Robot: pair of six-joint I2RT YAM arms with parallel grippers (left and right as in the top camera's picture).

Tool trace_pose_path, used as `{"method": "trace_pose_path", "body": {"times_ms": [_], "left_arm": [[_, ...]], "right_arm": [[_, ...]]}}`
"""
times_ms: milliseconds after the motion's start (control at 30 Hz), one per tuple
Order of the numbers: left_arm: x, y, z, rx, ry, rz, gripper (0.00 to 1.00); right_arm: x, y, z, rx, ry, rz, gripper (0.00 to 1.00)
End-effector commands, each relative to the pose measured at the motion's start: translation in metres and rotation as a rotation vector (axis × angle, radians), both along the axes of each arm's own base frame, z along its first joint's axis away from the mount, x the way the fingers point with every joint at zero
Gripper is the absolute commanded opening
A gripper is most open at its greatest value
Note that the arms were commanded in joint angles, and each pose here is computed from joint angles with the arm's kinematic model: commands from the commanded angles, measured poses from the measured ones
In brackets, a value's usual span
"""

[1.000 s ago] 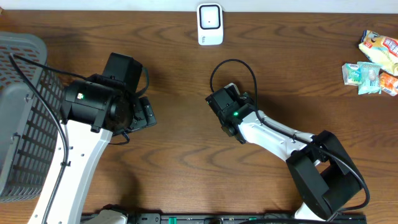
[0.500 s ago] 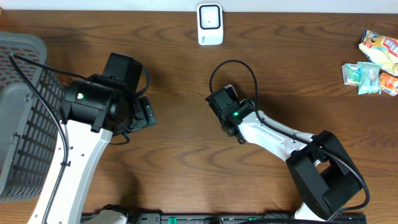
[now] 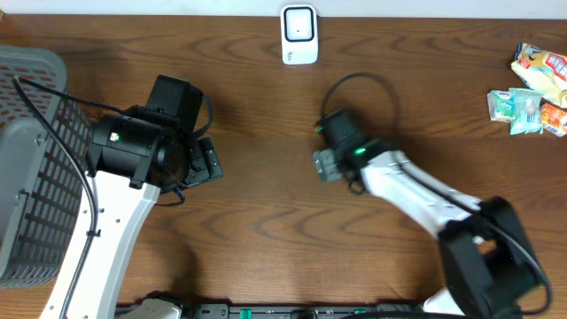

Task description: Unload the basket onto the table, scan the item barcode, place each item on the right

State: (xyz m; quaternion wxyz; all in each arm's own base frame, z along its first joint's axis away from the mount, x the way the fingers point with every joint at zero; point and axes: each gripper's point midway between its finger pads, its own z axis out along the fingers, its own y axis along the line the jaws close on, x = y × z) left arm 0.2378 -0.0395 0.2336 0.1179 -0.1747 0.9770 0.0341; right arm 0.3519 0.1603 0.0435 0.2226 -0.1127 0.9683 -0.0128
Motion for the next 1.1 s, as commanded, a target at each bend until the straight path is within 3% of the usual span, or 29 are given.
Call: {"method": "trace_pose_path", "body": {"times_ms": [0,167,267,400,600,667,833,1067], "left_arm": [[0.0,0.002,0.002,-0.001,-0.009,0.014,0.98],[0.0,0.002,0.002,-0.001,-0.009,0.014,0.98],[0.0,0.002,0.002,-0.001,-0.008,0.014,0.98],[0.0,0.002,0.002,-0.001,-0.008,0.014,0.98],[0.0,0.002,0.002,-0.001,-0.009,0.014,0.97],[0.0,0.002,0.002,-0.001,-0.008,0.014,0.98],[0.0,0.002,0.002,-0.001,-0.008,0.014,0.98],[0.0,0.002,0.002,-0.001,-0.009,0.014,0.98]], "right_arm": [[0.015,0.003,0.033,0.273,0.014,-0.047,0.99],[0.012,0.007,0.056,0.625,0.128,-0.007,0.99],[0.0,0.002,0.056,0.702,0.207,-0.027,0.99],[0.004,-0.008,0.049,0.665,0.213,-0.145,0.96],[-0.007,-0.054,0.019,0.508,0.249,-0.8,0.94],[-0.009,-0.061,0.016,0.465,0.21,-0.927,0.95],[-0.006,-0.053,0.015,0.437,0.101,-1.066,0.99],[0.012,-0.031,-0.001,0.472,0.049,-1.057,0.99]]}}
